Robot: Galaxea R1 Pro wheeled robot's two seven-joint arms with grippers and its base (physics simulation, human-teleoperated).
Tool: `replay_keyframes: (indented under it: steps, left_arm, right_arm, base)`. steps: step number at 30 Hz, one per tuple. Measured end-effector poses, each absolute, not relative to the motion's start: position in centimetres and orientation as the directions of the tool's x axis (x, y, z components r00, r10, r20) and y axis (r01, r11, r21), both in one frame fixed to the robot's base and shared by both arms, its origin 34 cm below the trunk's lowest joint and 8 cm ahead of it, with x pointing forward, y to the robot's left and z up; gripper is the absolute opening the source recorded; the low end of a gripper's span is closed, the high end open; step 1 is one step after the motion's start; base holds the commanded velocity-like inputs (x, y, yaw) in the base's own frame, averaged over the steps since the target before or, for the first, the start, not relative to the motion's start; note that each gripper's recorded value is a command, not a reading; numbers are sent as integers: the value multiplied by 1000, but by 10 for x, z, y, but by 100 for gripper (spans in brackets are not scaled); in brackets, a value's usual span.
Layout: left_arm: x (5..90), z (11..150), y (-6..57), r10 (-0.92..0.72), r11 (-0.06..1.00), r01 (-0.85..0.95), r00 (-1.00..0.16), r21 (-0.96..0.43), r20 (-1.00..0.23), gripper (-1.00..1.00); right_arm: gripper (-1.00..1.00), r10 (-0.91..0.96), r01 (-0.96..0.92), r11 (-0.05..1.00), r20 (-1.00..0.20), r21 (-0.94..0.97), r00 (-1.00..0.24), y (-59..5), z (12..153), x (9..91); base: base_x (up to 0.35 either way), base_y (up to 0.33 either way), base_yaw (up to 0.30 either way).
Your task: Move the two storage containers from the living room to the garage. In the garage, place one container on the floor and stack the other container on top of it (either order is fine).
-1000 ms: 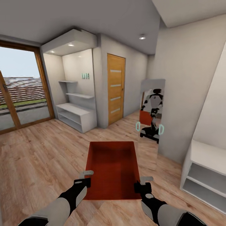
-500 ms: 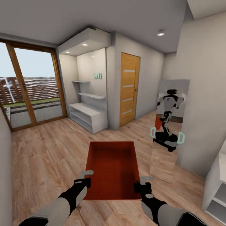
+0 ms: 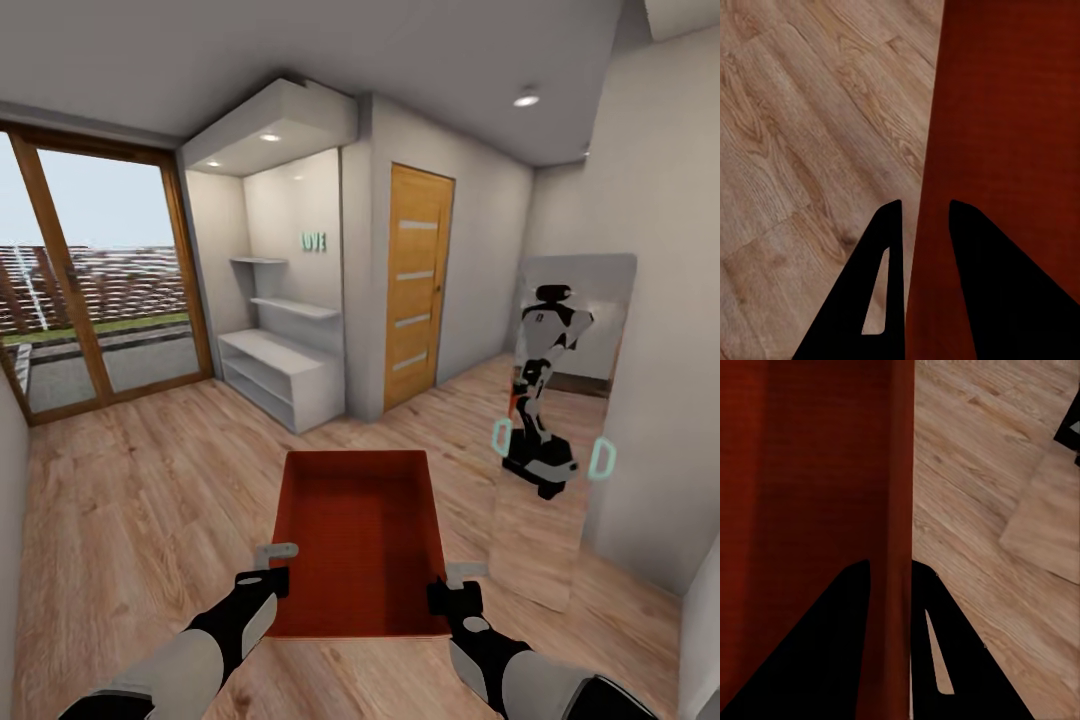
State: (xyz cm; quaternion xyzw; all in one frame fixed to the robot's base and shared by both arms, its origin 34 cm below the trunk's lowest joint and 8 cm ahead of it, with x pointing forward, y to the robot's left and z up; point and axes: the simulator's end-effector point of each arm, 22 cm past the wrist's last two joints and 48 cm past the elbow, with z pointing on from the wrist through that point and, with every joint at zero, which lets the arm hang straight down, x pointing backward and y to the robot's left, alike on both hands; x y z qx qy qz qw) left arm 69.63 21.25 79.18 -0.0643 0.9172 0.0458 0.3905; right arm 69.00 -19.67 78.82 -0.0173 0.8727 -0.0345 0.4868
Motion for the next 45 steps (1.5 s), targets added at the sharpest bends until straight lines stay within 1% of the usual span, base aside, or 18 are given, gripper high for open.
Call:
replay_keyframes:
  steps: [12, 23, 45]
  left_arm:
    - [696, 792, 213, -81, 988, -153, -687, 34, -722, -100]
    - [696, 792, 212, -81, 988, -153, -687, 35, -722, -100]
    - [696, 792, 212, -81, 988, -153, -687, 35, -722, -100]
  right_arm:
    - [-100, -63, 4, 997, -848, -77, -526, -197, 788, 690]
    - [-100, -62, 4, 997, -848, -76, -526, -197, 788, 690]
    - [-100, -63, 4, 997, -848, -76, -526, -197, 788, 690]
  base:
    - [322, 4, 0]
    - [322, 86, -31]
    - [322, 112, -260]
